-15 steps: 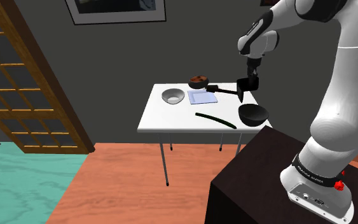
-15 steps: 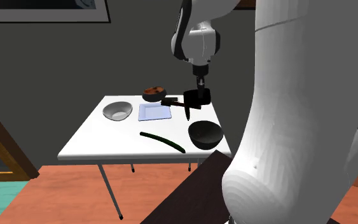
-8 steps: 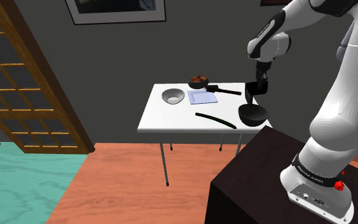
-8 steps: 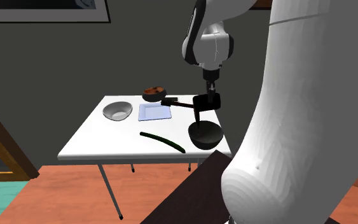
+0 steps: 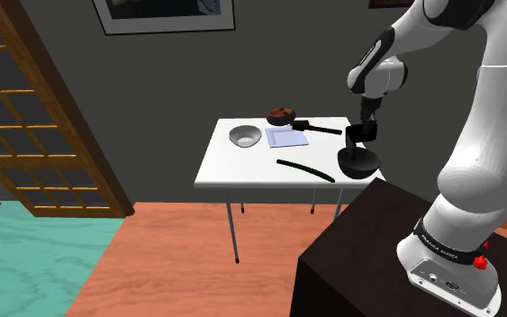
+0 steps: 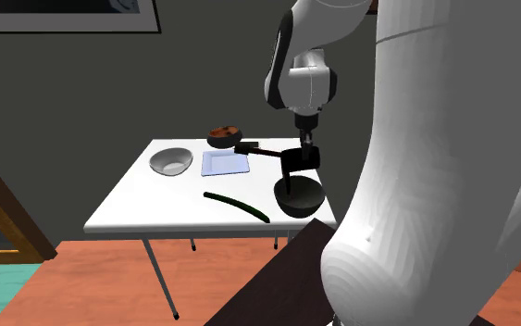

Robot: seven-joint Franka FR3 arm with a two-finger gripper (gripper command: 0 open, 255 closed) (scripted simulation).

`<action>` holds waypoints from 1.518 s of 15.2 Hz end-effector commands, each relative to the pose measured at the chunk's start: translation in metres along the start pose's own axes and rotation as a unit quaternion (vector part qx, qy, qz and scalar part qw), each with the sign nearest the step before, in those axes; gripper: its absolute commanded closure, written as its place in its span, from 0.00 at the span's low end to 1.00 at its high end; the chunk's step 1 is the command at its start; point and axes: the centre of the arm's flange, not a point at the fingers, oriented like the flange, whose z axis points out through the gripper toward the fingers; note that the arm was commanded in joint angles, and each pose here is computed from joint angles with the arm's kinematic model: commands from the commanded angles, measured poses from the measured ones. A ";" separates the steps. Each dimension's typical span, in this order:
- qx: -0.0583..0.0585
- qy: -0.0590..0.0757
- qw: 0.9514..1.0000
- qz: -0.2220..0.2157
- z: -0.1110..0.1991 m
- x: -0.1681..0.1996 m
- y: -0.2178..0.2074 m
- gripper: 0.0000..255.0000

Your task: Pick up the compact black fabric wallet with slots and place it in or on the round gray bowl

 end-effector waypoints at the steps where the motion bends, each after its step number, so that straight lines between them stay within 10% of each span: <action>1: 0.000 0.000 1.000 0.000 0.011 0.001 0.000 1.00; 14: 0.000 0.000 1.000 0.000 0.040 0.003 -0.001 1.00; 15: 0.000 0.000 1.000 0.000 0.039 0.004 -0.002 0.00; 23: 0.000 0.000 1.000 0.000 0.000 0.003 -0.001 0.00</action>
